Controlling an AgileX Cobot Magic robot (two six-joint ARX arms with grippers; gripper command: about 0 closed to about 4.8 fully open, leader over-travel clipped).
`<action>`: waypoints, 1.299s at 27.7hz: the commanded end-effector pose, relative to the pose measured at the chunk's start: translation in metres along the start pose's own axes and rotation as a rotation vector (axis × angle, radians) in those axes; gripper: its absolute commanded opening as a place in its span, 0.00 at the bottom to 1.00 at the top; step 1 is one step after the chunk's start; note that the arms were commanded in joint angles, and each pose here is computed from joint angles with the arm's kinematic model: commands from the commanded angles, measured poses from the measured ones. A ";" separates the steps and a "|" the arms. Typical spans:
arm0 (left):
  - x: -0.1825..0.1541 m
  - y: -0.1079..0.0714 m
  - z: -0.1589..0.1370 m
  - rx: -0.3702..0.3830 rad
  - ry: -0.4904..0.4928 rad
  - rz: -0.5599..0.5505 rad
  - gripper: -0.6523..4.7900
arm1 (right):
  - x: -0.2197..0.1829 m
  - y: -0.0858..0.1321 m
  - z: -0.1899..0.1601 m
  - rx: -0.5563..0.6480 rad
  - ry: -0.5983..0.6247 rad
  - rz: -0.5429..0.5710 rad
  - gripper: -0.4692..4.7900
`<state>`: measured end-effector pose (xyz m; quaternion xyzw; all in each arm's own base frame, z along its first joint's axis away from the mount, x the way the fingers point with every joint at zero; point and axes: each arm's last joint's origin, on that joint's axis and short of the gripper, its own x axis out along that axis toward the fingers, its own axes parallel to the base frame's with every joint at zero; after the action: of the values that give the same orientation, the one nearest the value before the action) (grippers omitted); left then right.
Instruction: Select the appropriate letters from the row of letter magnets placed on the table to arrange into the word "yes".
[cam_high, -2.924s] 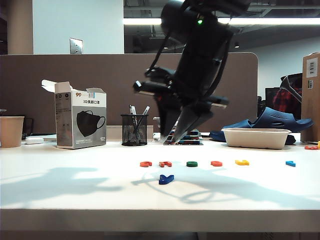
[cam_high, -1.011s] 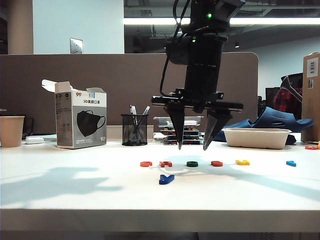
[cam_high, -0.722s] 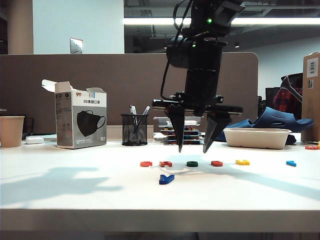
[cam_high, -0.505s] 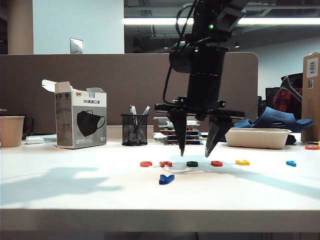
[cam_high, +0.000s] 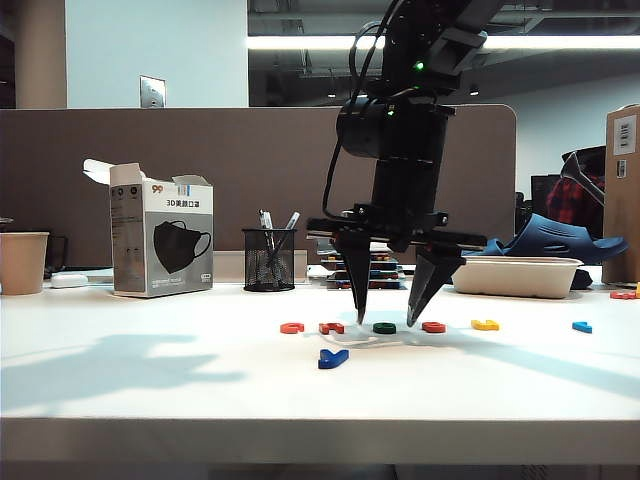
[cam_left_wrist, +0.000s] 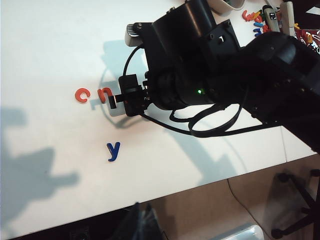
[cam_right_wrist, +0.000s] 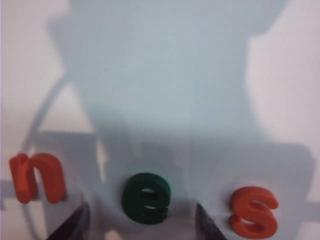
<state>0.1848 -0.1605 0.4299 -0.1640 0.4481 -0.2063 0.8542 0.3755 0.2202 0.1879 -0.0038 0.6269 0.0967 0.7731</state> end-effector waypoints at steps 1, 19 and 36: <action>-0.002 -0.001 0.001 0.005 -0.008 -0.007 0.11 | -0.002 0.001 0.001 0.004 -0.015 0.008 0.59; -0.002 -0.001 0.001 0.005 -0.008 -0.007 0.11 | 0.005 0.000 0.000 0.005 0.011 -0.006 0.59; -0.002 -0.001 0.001 0.005 -0.008 -0.007 0.11 | 0.005 0.000 0.000 0.004 0.008 -0.001 0.47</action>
<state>0.1848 -0.1605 0.4299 -0.1639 0.4482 -0.2065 0.8542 0.3769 0.2210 0.1831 -0.0049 0.6296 0.0955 0.7710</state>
